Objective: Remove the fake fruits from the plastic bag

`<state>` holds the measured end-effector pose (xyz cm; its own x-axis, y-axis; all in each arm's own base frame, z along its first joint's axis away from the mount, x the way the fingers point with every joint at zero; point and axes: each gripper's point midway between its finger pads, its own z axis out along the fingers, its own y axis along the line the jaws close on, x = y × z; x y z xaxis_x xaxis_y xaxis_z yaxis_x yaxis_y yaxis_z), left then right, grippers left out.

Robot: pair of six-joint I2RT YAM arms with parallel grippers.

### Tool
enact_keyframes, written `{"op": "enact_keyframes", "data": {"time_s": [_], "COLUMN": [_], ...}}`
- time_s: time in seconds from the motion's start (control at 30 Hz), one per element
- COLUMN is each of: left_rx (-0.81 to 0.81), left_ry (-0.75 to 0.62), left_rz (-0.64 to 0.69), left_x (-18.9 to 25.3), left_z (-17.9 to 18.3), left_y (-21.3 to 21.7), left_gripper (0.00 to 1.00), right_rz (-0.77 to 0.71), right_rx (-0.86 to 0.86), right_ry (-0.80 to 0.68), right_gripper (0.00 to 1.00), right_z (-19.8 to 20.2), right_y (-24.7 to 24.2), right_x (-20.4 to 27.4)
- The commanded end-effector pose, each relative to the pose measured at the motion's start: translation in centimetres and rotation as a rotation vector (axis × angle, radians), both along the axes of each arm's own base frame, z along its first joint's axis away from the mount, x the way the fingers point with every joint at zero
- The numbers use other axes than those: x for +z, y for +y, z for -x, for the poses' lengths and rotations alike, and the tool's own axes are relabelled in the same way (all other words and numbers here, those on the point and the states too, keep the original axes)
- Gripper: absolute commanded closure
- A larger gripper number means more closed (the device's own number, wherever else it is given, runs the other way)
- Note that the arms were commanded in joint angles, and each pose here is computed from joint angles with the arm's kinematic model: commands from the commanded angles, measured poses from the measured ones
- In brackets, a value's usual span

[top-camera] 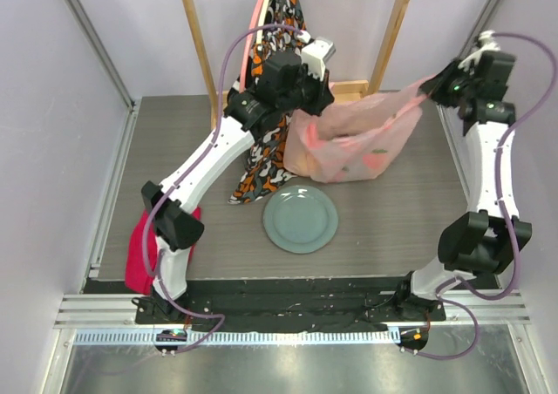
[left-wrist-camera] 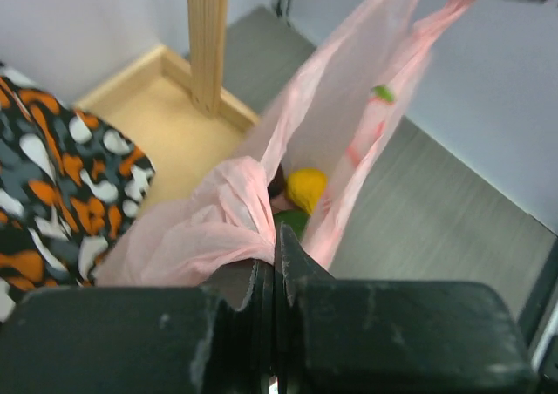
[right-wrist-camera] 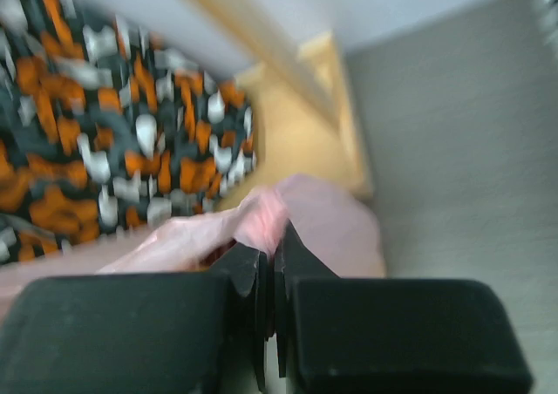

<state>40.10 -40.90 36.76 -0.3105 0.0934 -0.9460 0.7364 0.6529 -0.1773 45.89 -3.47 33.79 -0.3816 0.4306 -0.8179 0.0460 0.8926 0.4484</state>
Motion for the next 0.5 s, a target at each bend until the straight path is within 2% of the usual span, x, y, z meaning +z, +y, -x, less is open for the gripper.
{"op": "enact_keyframes", "data": {"time_s": [0.0, 0.03, 0.1, 0.2, 0.33, 0.43, 0.47], "left_rx": [-0.05, -0.054, -0.094, -0.178, -0.264, -0.327, -0.333], "left_ry": [-0.286, -0.319, -0.352, -0.325, -0.149, -0.02, 0.055], "left_rz": [0.119, 0.124, 0.143, 0.152, 0.1, 0.076, 0.041], "left_x": [10.0, 10.9, 12.3, 12.5, 7.4, 4.1, 1.3], "left_z": [-0.2, -0.1, 0.9, 3.0, 5.4, 7.8, 8.1], "left_y": [-0.1, -0.1, 0.0, -0.1, -0.1, 0.2, 0.3], "left_gripper": [1.0, 1.0, 1.0, 1.0, 1.0, 1.0, 1.0], "right_rz": [0.049, 0.067, 0.09, 0.113, 0.128, 0.171, 0.176], "right_rx": [-0.154, -0.158, -0.152, -0.115, -0.087, -0.07, -0.074], "right_ry": [-0.346, -0.411, -0.469, -0.524, -0.459, -0.359, -0.334], "right_gripper": [0.99, 0.99, 0.99, 0.99, 0.99, 0.99, 0.99], "right_z": [0.7, 1.6, 3.2, 6.4, 9.9, 12.7, 13.4], "right_y": [-4.9, -5.0, -4.8, -3.1, -1.5, -0.7, -0.7], "right_x": [14.2, 17.1, 19.7, 21.9, 18.7, 14.2, 13.2]}}
